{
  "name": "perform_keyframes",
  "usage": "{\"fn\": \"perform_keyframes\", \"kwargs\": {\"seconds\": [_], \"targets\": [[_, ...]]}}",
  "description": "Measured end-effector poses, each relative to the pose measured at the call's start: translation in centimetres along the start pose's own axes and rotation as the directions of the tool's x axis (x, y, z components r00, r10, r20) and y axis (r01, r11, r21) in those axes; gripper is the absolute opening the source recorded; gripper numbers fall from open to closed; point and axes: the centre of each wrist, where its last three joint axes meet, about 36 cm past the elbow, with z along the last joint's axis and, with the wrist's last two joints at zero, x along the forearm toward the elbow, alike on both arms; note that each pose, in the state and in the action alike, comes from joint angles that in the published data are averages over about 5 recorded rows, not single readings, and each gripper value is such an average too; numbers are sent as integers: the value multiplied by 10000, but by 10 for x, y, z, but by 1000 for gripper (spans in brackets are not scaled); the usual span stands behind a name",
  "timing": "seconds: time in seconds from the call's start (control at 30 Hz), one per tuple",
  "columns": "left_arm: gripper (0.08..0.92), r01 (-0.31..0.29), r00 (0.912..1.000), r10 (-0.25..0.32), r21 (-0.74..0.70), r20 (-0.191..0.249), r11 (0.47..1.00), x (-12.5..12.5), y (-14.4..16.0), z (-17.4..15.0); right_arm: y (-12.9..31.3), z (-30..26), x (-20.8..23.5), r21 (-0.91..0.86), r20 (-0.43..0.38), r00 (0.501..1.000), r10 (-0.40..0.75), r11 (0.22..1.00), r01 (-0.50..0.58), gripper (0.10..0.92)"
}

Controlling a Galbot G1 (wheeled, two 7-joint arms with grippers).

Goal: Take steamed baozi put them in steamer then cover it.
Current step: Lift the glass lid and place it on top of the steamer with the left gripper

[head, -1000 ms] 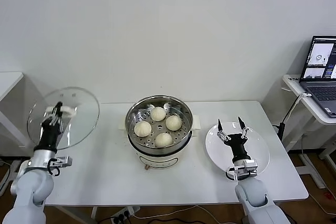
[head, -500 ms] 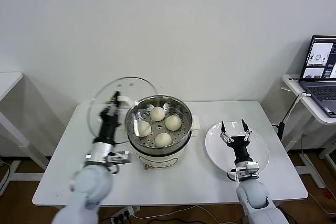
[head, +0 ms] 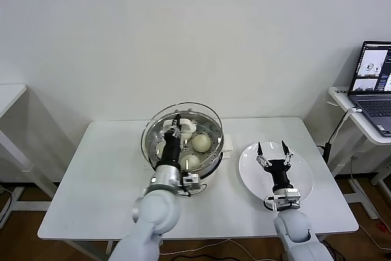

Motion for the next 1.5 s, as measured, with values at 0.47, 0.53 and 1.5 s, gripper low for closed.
{"fn": "perform_keyframes", "kwargs": {"seconds": [0.47,0.53,1.5], "targets": [[189,-444,9988,411,-1386,-271,9894,-20,-24,-24,-1,4,1,37,-62,10000,8,10000,-7,823],[189,-475,9986,435,-1530,-289,9871,-23,-27,-25,0,4,1,34,-70,10000,7,10000,-6,823],[189,-932,9939,796,-1953,-762,9763,-40,-46,-20,7,8,2,52,-81,9999,-117,9999,118,823]]}}
